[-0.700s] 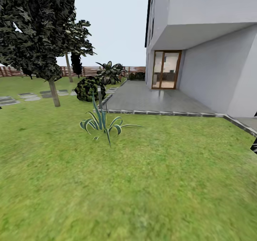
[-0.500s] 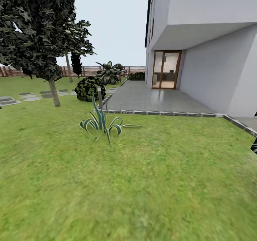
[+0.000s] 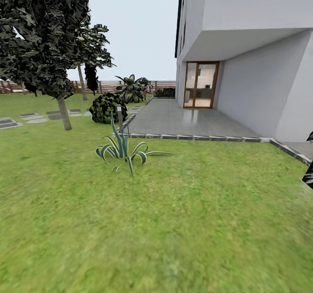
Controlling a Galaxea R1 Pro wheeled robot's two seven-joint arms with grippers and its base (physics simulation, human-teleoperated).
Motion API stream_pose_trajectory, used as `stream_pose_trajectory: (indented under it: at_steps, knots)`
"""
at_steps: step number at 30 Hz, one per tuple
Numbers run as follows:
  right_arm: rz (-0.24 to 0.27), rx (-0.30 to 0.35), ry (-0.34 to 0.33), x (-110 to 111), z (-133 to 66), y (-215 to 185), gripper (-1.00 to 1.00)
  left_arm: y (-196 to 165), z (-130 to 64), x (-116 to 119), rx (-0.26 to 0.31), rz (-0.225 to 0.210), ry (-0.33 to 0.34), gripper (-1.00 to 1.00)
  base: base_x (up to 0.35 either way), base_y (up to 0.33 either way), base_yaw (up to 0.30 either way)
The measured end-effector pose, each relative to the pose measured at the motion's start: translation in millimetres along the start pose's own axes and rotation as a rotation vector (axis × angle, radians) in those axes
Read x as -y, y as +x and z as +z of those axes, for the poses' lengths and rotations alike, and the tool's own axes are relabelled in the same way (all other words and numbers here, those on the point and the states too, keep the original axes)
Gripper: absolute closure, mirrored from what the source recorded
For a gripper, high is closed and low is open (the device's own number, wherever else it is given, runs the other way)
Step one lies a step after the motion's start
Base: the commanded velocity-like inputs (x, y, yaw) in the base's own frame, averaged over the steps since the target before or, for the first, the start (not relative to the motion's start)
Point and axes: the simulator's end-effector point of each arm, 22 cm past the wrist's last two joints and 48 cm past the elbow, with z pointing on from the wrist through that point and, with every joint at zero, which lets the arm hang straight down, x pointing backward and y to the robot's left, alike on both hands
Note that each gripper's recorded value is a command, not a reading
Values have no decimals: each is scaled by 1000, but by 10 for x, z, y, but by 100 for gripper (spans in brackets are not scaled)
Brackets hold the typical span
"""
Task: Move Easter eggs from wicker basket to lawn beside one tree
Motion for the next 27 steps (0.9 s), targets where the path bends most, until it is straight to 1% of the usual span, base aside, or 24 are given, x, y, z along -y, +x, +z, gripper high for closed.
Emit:
stream_pose_trajectory:
  at_steps: [2,27]
  knots:
    - [4,1,-4,-29,0,-4,-100,-5,0,0,1,0,0,-100,0,0,-268]
    - [4,15,-7,-50,-5,-58,-100,-56,0,2,14,-1,1,-100,0,0,-286]
